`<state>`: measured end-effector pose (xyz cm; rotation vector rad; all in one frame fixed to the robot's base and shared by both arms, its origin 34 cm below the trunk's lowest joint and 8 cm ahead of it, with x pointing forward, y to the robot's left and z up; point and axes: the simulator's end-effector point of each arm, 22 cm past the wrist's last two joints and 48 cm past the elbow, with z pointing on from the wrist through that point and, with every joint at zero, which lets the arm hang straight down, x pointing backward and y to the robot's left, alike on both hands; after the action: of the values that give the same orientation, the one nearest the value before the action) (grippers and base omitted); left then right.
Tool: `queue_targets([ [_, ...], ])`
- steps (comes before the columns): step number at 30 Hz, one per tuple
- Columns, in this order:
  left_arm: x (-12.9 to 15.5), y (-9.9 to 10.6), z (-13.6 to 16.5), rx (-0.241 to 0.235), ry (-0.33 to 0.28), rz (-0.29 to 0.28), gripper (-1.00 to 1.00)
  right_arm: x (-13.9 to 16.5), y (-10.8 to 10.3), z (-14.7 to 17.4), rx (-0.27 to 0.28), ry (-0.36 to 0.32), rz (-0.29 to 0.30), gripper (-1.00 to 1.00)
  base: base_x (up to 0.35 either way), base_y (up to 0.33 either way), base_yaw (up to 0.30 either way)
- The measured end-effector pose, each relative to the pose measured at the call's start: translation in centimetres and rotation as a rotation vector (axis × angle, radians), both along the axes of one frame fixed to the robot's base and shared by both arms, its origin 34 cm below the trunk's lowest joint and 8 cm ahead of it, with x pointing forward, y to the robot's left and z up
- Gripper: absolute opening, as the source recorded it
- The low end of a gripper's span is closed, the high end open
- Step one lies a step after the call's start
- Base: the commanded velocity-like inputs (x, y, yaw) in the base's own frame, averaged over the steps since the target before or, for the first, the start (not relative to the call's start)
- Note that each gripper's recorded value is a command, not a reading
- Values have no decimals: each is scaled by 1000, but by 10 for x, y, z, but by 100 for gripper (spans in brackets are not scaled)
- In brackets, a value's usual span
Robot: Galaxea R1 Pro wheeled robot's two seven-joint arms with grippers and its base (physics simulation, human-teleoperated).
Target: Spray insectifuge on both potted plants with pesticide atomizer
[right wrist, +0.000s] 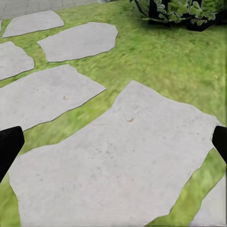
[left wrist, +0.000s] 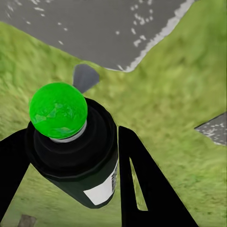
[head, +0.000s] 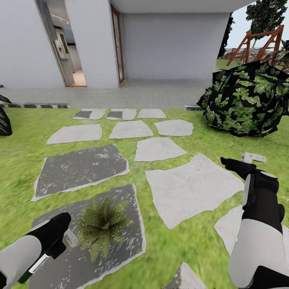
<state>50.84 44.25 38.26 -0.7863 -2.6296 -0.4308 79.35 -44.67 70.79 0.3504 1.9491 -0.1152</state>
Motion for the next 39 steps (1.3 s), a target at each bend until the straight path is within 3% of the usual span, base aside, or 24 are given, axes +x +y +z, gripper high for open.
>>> queue_targets([
  [31,1,0,1,-1,-2,3,-100,0,0,0,0,0,0,100,0,340,-202],
  [39,5,2,3,3,-8,-2,-100,0,0,0,1,0,0,100,0,90,-268],
])
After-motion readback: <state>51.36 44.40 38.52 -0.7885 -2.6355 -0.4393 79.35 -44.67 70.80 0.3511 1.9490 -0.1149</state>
